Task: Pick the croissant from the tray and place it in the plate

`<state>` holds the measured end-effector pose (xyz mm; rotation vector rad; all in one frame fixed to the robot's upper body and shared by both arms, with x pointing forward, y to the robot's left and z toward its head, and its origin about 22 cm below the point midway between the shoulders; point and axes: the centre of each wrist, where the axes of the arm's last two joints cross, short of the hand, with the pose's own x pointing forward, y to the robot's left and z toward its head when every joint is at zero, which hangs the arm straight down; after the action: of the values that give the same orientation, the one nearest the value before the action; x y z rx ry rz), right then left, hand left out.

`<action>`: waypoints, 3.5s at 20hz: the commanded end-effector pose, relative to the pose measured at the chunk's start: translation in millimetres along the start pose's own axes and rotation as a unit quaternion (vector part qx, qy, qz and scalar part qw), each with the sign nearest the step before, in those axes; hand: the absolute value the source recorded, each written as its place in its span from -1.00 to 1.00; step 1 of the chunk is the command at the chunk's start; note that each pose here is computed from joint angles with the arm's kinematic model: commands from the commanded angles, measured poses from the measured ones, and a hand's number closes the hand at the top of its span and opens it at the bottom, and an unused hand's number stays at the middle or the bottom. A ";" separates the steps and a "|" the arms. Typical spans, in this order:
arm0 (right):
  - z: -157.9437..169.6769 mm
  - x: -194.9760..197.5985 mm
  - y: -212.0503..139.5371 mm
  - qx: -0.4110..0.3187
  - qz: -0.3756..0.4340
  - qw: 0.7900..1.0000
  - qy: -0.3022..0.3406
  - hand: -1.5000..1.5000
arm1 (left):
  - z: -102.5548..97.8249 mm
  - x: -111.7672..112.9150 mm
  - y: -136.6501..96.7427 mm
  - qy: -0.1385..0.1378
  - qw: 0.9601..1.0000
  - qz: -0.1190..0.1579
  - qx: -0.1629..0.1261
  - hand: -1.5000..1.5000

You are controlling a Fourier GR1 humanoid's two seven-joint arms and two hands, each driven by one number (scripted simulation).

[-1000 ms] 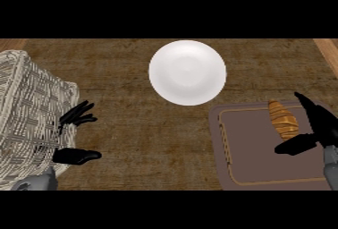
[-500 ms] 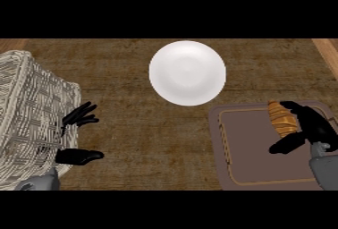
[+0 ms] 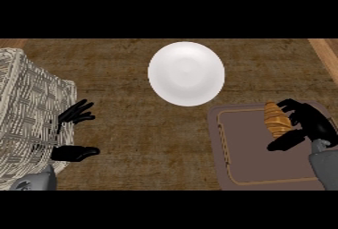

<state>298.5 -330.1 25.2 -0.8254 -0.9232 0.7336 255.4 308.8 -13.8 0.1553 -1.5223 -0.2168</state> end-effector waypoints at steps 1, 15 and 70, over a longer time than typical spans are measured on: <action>2.7 -19.8 25.1 0.005 0.010 1.000 0.008 1.00 | 6.4 -20.6 -18.0 0.009 1.000 0.020 0.023 0.00; 67.4 -4.9 -13.5 -0.173 0.025 0.982 -0.078 1.00 | -4.0 -0.1 2.1 0.005 0.999 0.031 0.028 0.00; -38.9 274.6 33.8 -0.209 -0.204 0.950 -0.108 -1.00 | -15.6 11.9 -30.4 -0.011 1.000 0.026 -0.002 0.00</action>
<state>438.5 -98.1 100.2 -0.9140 -1.4443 0.3446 267.2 290.7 -5.1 0.1599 -1.5503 -0.2289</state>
